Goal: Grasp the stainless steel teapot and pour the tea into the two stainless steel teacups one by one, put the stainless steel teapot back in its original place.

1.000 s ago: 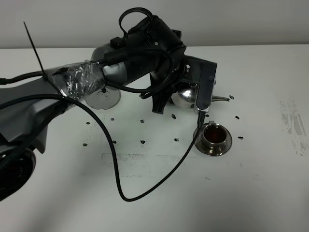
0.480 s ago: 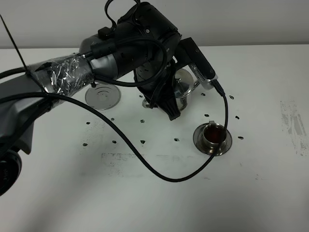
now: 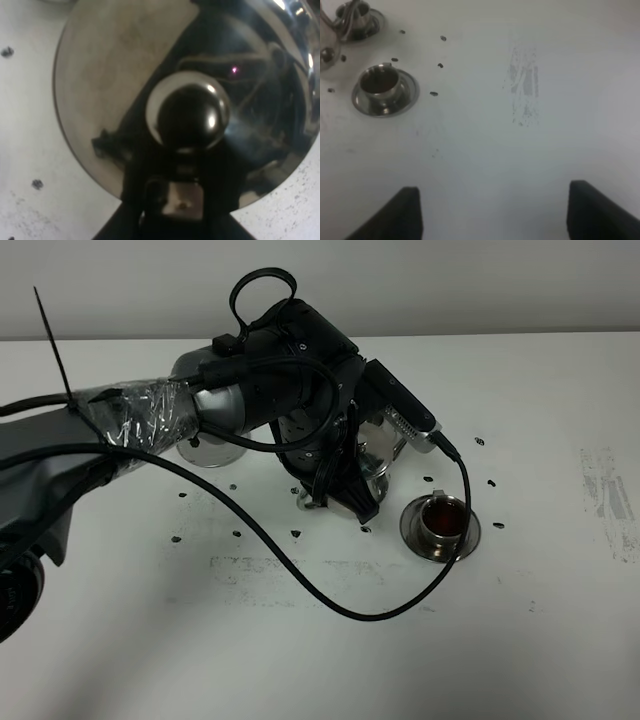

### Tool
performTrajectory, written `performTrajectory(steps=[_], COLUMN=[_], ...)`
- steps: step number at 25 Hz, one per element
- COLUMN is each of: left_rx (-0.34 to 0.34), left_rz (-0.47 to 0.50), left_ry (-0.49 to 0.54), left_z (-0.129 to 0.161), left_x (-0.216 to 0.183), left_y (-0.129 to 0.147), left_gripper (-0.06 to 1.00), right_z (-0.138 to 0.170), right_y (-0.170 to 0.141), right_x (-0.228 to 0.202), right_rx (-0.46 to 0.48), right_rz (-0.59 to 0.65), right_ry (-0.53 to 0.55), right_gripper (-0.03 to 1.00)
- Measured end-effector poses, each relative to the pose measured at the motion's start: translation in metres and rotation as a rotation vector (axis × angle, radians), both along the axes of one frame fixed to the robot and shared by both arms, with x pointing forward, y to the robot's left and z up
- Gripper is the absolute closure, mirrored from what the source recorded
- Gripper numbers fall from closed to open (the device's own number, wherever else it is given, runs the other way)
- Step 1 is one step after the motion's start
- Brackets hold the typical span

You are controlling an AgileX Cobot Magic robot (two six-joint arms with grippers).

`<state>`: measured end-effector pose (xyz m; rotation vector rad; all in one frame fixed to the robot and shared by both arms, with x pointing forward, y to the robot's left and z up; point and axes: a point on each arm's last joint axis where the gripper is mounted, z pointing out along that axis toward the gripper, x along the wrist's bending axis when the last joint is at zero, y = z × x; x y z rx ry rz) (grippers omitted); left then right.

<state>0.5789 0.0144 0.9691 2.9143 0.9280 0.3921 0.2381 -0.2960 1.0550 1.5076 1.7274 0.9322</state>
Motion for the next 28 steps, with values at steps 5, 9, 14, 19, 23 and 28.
performTrajectory(steps=[5,9,14,19,23,28], left_rx=[-0.017,-0.011,-0.013,-0.011,-0.016,-0.011], left_rz=[0.016,0.015,0.018,0.016,0.015,-0.024], left_ry=[0.021,0.031,0.03,0.033,0.028,0.024], left_z=[-0.014,-0.021,-0.022,-0.025,-0.024,-0.023], left_x=[-0.004,-0.007,-0.007,-0.008,-0.007,-0.007], left_y=[0.002,0.004,0.004,0.005,0.004,0.005], left_gripper=[0.76,0.76,0.76,0.76,0.76,0.76], right_z=[0.0,0.0,0.0,0.0,0.0,0.0], right_y=[0.0,0.0,0.0,0.0,0.0,0.0], right_x=[0.0,0.0,0.0,0.0,0.0,0.0], right_rx=[0.0,0.0,0.0,0.0,0.0,0.0], right_rz=[0.0,0.0,0.0,0.0,0.0,0.0], right_ry=[0.0,0.0,0.0,0.0,0.0,0.0], right_gripper=[0.38,0.38,0.38,0.38,0.38,0.38])
